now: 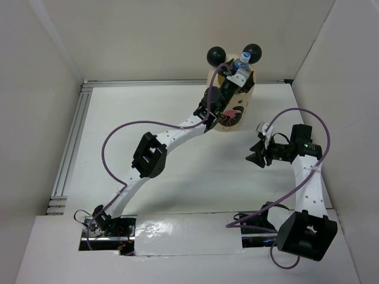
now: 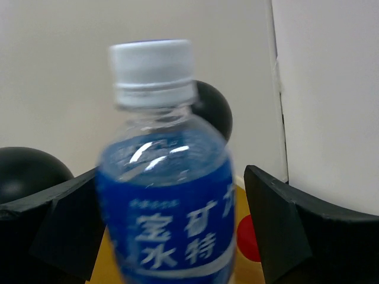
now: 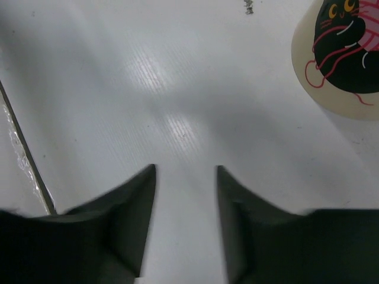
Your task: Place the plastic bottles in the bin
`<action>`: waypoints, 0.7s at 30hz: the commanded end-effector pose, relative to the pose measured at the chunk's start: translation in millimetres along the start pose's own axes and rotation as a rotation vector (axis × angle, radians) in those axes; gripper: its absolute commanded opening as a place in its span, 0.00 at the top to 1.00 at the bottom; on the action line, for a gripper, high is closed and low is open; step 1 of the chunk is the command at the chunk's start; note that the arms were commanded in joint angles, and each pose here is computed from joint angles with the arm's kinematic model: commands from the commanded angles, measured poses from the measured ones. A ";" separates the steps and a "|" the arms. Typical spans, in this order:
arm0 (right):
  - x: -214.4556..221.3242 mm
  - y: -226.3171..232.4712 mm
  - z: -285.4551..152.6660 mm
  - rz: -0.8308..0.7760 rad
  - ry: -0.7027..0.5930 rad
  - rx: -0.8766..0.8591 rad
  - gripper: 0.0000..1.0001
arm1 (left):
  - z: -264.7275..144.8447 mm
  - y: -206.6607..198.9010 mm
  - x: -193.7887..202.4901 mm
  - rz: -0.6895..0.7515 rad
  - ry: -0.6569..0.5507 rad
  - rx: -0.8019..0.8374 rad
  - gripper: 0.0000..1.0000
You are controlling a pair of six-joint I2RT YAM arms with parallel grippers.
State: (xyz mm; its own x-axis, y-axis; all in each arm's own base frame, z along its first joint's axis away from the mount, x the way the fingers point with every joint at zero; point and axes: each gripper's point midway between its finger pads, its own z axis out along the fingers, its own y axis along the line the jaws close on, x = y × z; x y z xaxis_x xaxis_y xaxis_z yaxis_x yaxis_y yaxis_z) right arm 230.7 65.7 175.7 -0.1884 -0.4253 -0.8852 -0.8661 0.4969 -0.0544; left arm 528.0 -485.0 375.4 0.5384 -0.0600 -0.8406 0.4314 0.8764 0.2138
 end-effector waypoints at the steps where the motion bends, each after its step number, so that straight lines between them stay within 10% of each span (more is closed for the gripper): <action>1: -3.3 2.3 0.0 0.011 -0.024 -0.008 0.42 | 9.1 9.8 -81.9 -0.029 -0.174 0.003 0.00; 10: -1.0 -1.8 3.3 0.001 -0.033 -0.012 0.00 | -15.1 4.7 -180.0 0.010 -0.279 -0.013 0.00; 21: -4.3 -4.7 3.4 0.088 -0.033 0.024 0.00 | -99.2 65.2 -251.3 -0.057 -0.157 -0.171 0.00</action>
State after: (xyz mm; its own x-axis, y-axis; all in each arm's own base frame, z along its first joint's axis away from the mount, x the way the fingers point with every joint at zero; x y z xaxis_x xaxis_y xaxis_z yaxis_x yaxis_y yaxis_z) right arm 231.7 67.4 172.3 -0.2300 -0.3881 -0.8924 -0.8575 0.5145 -0.0027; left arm 386.0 -420.0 500.5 0.6280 -0.0841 -0.7736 0.3872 0.8961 0.2169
